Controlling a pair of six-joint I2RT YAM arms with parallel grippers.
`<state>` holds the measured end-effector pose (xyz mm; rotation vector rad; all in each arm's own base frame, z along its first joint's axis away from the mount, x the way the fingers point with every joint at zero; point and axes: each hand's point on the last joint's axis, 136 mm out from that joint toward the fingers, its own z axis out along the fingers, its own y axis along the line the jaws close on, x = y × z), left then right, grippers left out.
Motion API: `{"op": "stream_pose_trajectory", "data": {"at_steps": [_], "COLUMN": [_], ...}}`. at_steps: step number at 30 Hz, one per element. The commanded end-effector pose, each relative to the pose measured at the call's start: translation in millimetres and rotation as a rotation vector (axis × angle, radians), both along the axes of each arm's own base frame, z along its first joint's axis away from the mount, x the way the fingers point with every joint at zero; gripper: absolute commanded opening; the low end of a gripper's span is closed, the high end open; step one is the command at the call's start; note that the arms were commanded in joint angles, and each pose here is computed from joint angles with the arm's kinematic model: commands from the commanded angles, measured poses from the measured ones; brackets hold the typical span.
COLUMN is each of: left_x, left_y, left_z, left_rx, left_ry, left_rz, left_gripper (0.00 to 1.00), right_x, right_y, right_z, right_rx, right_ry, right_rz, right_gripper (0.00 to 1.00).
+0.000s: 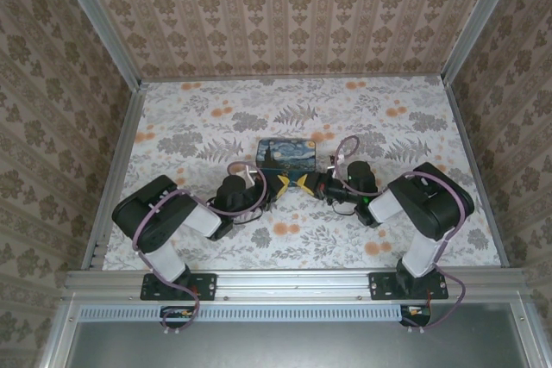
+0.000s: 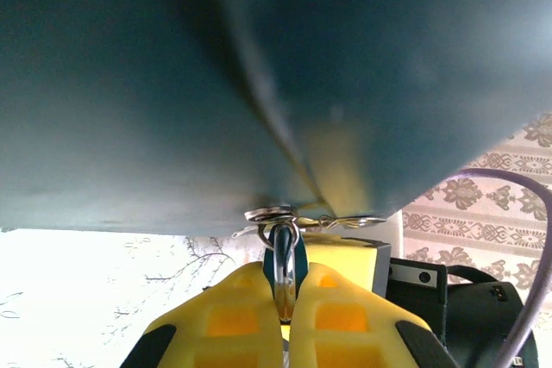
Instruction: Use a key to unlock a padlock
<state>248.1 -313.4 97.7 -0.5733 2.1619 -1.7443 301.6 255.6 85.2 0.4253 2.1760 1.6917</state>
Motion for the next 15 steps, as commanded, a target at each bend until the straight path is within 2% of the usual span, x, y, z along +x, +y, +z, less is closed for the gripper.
{"op": "stream_pose_trajectory", "data": {"at_steps": [1, 8, 15], "left_x": [-10, -11, -10], "left_y": [-17, -16, -18], "left_z": [56, 58, 54], "left_rx": [-0.147, -0.148, -0.13], "left_ry": [-0.101, -0.107, -0.116], "left_rz": [-0.086, -0.079, -0.066], "left_gripper": [0.0, 0.0, 0.0], "right_x": [14, 16, 5], "right_y": [-7, -4, 10], "right_z": [0, 0, 21], "right_rx": [0.003, 0.049, 0.097], "right_ry": [-0.044, -0.021, -0.024], "right_rz": [-0.037, -0.037, -0.004], "right_gripper": [0.0, 0.0, 0.0]}}
